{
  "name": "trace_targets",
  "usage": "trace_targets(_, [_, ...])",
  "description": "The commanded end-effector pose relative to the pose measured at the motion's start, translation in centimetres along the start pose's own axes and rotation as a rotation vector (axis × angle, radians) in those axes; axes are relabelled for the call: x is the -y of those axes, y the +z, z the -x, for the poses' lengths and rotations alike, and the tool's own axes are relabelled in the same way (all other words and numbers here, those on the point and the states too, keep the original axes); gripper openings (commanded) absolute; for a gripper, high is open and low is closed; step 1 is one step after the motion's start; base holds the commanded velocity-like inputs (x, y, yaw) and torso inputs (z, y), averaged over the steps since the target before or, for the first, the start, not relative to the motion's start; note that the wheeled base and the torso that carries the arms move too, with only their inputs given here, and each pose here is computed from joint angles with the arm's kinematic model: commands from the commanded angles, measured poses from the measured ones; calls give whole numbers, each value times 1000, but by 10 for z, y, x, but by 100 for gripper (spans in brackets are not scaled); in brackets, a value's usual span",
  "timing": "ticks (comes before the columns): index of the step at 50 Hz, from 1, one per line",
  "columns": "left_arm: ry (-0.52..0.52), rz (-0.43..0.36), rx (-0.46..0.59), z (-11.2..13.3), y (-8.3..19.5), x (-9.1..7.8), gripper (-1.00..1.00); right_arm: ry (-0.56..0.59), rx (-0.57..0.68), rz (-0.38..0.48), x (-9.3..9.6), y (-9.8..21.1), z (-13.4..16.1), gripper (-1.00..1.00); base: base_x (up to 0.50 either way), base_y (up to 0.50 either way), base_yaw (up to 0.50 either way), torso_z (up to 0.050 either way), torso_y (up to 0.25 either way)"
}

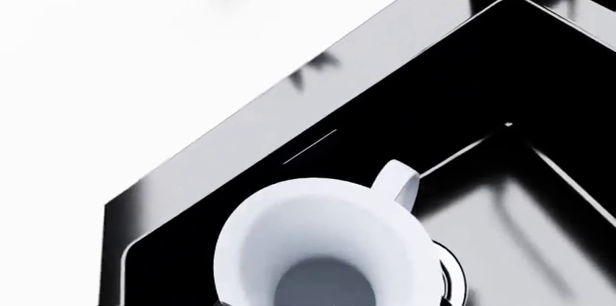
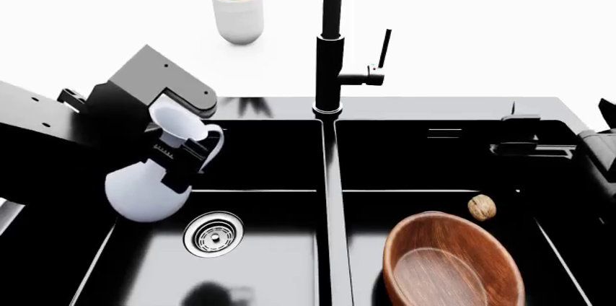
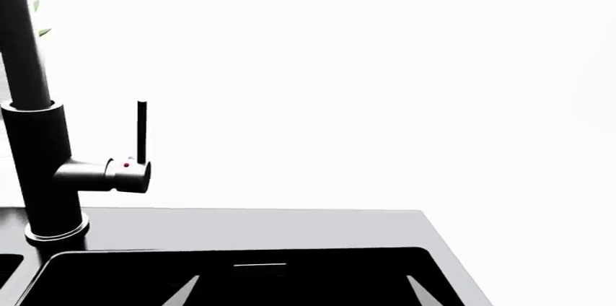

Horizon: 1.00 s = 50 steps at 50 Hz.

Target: Pick the bowl and pitcher and place them in the sink. Then turn on the water.

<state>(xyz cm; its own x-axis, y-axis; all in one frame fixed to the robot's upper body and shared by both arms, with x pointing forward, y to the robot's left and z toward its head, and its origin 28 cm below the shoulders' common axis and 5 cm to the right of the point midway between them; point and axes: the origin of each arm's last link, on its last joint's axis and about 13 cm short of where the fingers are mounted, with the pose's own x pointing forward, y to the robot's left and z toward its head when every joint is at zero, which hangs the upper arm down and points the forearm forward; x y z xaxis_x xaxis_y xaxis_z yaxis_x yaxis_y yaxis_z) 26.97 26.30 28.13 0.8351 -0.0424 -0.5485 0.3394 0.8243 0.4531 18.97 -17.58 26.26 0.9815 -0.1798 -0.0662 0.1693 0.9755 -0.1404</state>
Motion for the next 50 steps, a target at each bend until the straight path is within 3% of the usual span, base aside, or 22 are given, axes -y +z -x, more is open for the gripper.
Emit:
trace_targets(1, [35,6,24,0,2,-2,-100,4,2,8,-1,0,1,100,0,0,0,0,0])
trace_targets(13, [-33,-86,-97,-17,32,-19,-100,0,-6,4,-1,2,-3,100,1,0,0,0,1])
trace_targets(22, [-84,-179,-195,-30,50,-23,-100,4,-12,14,-3,2,-5,100,0,0,0,0,0])
trace_targets(30, [-159,-260,-265,-48,55,-10,-100,7,-14,12,-4,1,-6,100,0,0,0,0,1])
trace_targets(50, [-297,-336,-324,-72,52,11,-100,7,-24,14,-5,-1,-8,100,0,0,0,0,1])
